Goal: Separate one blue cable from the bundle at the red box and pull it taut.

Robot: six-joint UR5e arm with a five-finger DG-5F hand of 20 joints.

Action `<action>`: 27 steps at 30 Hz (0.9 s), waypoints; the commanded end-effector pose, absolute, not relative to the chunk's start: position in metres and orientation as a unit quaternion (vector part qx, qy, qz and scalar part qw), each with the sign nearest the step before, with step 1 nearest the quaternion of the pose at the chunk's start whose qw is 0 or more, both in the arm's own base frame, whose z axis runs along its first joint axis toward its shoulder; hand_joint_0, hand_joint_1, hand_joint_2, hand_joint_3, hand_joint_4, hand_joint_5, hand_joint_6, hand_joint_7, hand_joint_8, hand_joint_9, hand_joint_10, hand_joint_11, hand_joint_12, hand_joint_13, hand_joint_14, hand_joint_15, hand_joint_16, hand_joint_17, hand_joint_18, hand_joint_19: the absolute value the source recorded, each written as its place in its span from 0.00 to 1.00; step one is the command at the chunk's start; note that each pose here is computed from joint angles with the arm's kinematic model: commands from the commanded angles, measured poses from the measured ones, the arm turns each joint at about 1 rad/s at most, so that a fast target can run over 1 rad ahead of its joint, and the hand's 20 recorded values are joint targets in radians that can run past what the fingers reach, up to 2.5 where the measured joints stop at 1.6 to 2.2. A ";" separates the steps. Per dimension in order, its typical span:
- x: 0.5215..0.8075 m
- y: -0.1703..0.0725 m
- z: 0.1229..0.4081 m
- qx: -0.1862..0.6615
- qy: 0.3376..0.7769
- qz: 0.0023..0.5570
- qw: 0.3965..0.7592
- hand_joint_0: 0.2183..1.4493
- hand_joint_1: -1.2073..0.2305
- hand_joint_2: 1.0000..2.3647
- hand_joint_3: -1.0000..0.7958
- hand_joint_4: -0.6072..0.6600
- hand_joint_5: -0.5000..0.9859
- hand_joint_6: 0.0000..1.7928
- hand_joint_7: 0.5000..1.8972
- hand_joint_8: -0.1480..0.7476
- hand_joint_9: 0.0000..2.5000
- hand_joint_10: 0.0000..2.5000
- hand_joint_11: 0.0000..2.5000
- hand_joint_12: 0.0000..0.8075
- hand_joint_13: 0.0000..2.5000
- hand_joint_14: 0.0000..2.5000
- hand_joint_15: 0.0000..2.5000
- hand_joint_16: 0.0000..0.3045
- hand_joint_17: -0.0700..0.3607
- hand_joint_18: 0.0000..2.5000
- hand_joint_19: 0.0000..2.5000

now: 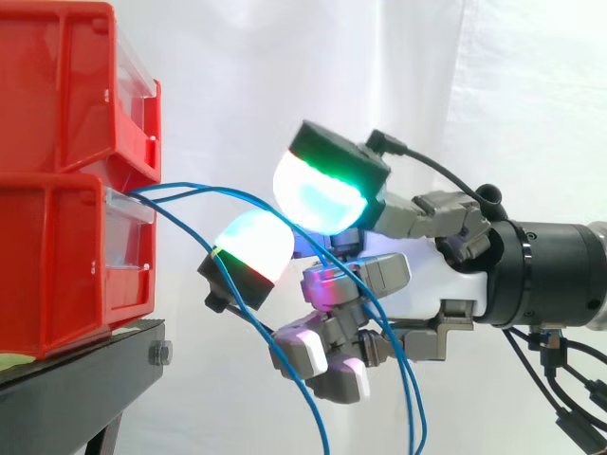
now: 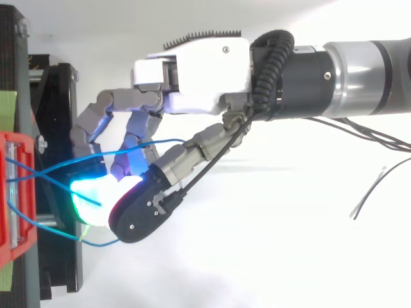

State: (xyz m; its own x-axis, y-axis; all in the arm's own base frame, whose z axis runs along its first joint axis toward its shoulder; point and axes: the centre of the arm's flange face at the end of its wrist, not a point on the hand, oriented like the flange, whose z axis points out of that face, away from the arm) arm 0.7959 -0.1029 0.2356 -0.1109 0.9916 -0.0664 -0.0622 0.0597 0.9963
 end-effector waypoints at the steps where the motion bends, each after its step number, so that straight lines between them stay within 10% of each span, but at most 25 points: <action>1: 0.796 -0.103 0.235 0.441 0.528 0.525 0.501 0.40 0.21 0.01 0.35 0.50 0.23 0.51 0.32 0.46 0.44 0.27 0.66 0.49 0.39 0.01 0.36 0.16 0.41 0.39 0.43; 9: 0.796 -0.103 0.235 0.440 0.529 0.525 0.501 0.46 0.13 0.00 0.28 0.53 0.23 0.52 0.34 0.47 0.45 0.30 0.66 0.50 0.41 0.01 0.37 0.16 0.42 0.40 0.41; 13: 0.796 -0.102 0.235 0.439 0.529 0.526 0.500 0.31 0.11 0.00 0.28 0.54 0.24 0.52 0.34 0.47 0.46 0.30 0.67 0.49 0.41 0.01 0.38 0.16 0.42 0.40 0.42; 20: 0.795 -0.106 0.235 0.440 0.530 0.524 0.501 0.33 0.52 0.00 0.28 0.52 0.25 0.48 0.34 0.44 0.51 0.20 0.69 0.48 0.42 0.01 0.38 0.15 0.41 0.40 0.46; 27: 0.796 -0.107 0.237 0.438 0.528 0.525 0.503 0.32 0.39 0.01 0.40 0.56 0.24 0.48 0.29 0.46 0.49 0.25 0.67 0.52 0.43 0.01 0.38 0.18 0.44 0.41 0.46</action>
State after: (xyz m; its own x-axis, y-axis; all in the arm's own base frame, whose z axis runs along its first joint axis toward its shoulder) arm 0.7955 -0.1067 0.2360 -0.1108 0.9913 -0.0706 -0.0639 0.0638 0.9959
